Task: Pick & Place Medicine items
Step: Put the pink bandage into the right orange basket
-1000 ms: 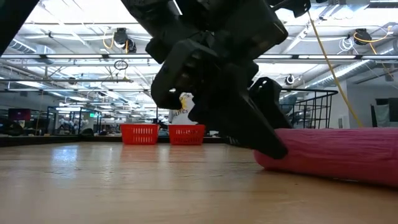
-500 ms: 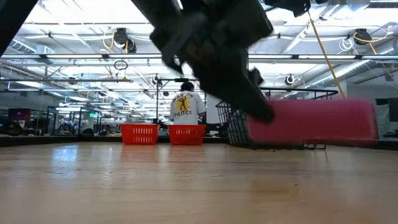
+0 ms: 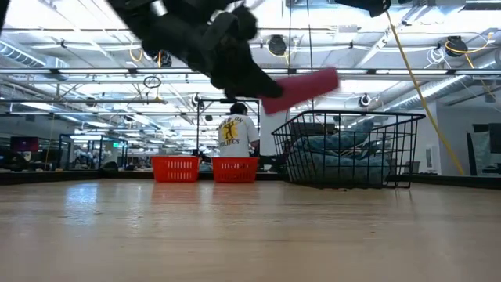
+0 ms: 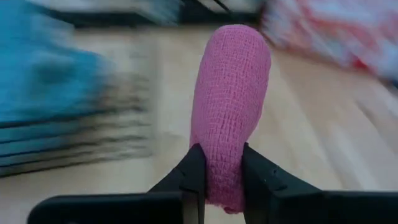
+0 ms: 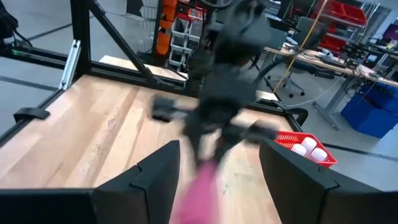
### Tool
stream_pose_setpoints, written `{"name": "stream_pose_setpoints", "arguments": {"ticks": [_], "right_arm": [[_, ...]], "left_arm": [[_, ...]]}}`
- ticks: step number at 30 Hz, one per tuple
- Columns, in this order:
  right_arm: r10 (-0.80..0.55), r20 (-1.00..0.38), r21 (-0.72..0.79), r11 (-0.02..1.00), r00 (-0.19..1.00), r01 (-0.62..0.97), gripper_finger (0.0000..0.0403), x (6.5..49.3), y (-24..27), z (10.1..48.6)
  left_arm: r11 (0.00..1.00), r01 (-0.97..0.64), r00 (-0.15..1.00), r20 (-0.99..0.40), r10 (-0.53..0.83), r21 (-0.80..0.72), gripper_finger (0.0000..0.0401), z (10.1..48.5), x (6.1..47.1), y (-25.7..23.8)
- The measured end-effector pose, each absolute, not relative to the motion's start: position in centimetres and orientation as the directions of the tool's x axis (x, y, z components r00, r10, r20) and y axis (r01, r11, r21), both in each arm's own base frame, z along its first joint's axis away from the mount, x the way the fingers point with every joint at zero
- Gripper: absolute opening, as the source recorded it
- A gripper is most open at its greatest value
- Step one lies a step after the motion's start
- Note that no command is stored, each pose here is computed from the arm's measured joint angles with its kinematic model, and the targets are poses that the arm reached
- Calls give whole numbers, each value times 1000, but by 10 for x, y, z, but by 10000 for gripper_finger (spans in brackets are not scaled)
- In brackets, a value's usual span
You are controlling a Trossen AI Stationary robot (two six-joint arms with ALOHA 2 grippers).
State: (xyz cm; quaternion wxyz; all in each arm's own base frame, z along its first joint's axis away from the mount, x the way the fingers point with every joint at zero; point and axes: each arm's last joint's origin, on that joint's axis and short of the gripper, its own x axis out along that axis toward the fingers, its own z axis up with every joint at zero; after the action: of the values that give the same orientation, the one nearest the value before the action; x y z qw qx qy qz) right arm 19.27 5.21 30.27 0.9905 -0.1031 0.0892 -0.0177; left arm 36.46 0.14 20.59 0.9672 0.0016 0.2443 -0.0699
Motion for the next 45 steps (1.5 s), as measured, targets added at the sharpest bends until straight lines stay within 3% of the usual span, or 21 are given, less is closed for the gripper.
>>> {"name": "stream_pose_setpoints", "arguments": {"ticks": [3, 6, 9, 12, 17, 24, 32, 45], "right_arm": [[-53, -169, -229, 973, 984, 13, 210, 193, 52, 303], [-54, -170, -241, 970, 984, 11, 210, 193, 52, 303], [-54, -172, -241, 970, 984, 11, 210, 193, 52, 303], [-55, -175, -246, 969, 983, 10, 210, 192, 52, 303], [-55, -168, -254, 967, 984, 11, 210, 193, 52, 303], [-55, -169, -255, 967, 984, 11, 210, 193, 52, 303], [-56, -163, -263, 965, 985, 11, 210, 193, 52, 304], [-54, -171, -264, 965, 984, 7, 210, 193, 52, 303]], "left_arm": [[994, -96, 935, -345, 75, -45, 61, 216, 339, 22], [926, -365, 903, -282, 325, -102, 61, 220, 322, 41], [740, -631, 773, -278, 571, -234, 61, 222, 315, 62], [555, -757, 649, -300, 699, -345, 61, 220, 309, 84], [403, -792, 565, -299, 769, -458, 61, 207, 309, 112], [312, -753, 534, -262, 804, -579, 61, 182, 319, 133], [175, -760, 473, -348, 809, -626, 64, 154, 333, 148], [62, -712, 448, -384, 807, -700, 211, 140, 346, 160]]}}
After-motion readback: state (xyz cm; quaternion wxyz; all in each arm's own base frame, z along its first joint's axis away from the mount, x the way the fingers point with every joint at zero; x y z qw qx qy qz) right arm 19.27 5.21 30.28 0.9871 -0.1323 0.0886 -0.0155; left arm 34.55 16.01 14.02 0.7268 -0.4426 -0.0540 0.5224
